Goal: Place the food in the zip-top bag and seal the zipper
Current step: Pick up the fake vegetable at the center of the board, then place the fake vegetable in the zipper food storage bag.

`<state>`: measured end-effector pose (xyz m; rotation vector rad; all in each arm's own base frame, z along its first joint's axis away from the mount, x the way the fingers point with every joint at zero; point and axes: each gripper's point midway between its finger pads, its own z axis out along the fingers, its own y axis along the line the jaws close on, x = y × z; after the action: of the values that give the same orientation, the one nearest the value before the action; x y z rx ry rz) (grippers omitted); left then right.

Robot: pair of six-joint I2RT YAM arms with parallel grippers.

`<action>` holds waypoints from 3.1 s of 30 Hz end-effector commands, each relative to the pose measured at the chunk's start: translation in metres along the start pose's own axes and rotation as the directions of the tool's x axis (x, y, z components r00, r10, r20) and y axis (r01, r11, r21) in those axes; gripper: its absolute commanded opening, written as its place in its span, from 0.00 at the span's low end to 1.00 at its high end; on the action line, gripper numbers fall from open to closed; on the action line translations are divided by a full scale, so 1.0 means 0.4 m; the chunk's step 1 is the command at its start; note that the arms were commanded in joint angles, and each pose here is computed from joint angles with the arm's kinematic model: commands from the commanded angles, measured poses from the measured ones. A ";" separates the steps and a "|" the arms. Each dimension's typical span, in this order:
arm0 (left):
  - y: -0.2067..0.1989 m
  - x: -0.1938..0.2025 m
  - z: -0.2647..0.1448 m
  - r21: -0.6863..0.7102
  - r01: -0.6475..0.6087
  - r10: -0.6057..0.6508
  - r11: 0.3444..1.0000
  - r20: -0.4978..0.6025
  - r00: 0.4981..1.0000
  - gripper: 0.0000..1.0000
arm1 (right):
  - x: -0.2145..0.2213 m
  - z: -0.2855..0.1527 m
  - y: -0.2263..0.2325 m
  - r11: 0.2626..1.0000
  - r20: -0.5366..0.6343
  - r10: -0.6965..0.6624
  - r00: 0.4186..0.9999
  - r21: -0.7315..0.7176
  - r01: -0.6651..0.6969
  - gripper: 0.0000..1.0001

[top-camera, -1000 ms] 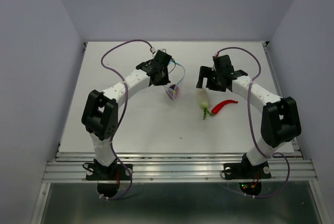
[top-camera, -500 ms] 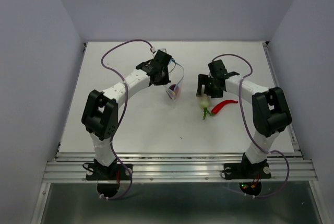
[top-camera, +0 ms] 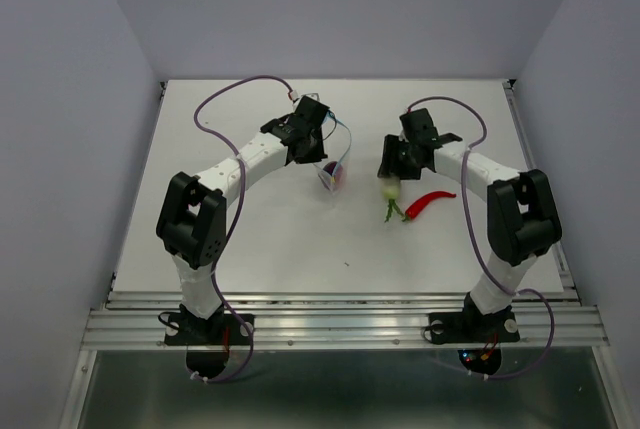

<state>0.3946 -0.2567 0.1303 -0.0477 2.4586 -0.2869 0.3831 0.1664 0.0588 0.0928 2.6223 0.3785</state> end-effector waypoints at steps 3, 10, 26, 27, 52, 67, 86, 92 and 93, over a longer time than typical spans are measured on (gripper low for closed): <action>-0.035 -0.060 -0.030 0.046 0.014 -0.017 0.999 0.058 0.998 0.00 | -0.267 -0.232 0.174 0.971 0.378 0.037 0.925 -0.232 0.056 0.33; -0.040 -0.060 -0.029 0.053 0.015 -0.018 0.998 0.054 0.998 0.00 | -0.414 -0.487 0.317 0.852 0.649 0.192 0.736 -0.482 0.202 0.32; -0.052 -0.058 -0.027 0.074 0.027 -0.031 0.997 0.045 0.999 0.00 | -0.443 -0.581 0.462 0.656 0.720 0.417 0.554 -0.661 0.364 0.30; -0.050 -0.055 -0.025 0.071 0.027 -0.030 0.997 0.041 0.999 0.00 | -0.433 -0.587 0.478 0.641 0.719 0.417 0.556 -0.667 0.381 0.30; -0.043 -0.044 -0.023 0.069 0.039 -0.042 0.997 0.035 0.999 0.00 | -0.363 -0.340 0.466 0.762 0.747 0.304 0.591 -0.563 0.319 0.29; -0.047 -0.047 -0.023 0.071 0.057 -0.059 0.996 0.036 0.998 0.00 | -0.278 -0.259 0.437 0.879 0.734 0.104 0.671 -0.384 0.283 0.31; -0.050 -0.046 -0.021 0.082 0.063 -0.066 0.995 0.037 0.997 0.00 | -0.246 -0.296 0.467 0.870 0.668 0.051 0.742 -0.394 0.295 0.63; -0.051 -0.044 -0.021 0.088 0.063 -0.067 0.994 0.037 0.997 0.00 | -0.246 -0.311 0.460 0.879 0.662 0.046 0.748 -0.383 0.285 0.81; -0.053 -0.044 -0.023 0.090 0.062 -0.066 0.994 0.037 0.997 0.00 | -0.248 -0.312 0.460 0.880 0.662 0.044 0.748 -0.381 0.285 0.82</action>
<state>0.3959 -0.2695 0.1363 -0.0905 2.4545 -0.3763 0.4099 0.2957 0.2170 -0.0956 1.8502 0.7332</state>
